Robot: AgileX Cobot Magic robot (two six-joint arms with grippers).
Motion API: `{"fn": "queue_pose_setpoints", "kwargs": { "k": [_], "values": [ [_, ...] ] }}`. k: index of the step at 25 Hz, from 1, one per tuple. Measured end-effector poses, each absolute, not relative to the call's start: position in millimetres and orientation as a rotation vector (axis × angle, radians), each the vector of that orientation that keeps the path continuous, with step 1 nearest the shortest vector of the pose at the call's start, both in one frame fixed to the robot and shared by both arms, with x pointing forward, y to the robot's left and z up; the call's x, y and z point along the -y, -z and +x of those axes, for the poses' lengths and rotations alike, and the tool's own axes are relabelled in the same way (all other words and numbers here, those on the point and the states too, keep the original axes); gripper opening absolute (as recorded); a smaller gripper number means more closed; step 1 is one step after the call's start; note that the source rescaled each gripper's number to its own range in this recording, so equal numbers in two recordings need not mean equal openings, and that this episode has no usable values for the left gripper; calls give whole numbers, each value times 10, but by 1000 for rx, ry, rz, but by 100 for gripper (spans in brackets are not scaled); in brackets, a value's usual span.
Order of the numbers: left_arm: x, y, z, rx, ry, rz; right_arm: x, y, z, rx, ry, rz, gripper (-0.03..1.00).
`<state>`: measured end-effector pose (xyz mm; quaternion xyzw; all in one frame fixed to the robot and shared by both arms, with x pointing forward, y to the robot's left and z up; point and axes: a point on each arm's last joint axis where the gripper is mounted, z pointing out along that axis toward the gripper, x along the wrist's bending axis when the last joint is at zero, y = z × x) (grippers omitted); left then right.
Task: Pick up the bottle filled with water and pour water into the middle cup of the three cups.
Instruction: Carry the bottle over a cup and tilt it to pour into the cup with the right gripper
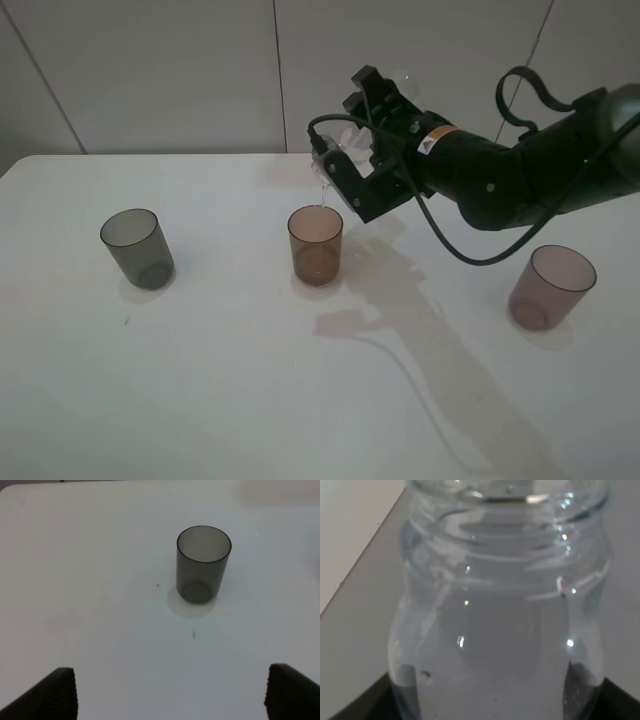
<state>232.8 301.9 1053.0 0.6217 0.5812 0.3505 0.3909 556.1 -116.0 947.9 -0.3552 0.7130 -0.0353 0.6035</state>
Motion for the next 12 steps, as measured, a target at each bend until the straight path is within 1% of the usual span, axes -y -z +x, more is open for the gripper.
{"fn": "queue_pose_setpoints", "kwargs": {
  "k": [12],
  "values": [
    [-3019, -10530, 2328, -1477, -890, 1579, 1107, -9433, 5543, -1625, 108, -877, 3]
  ]
}}
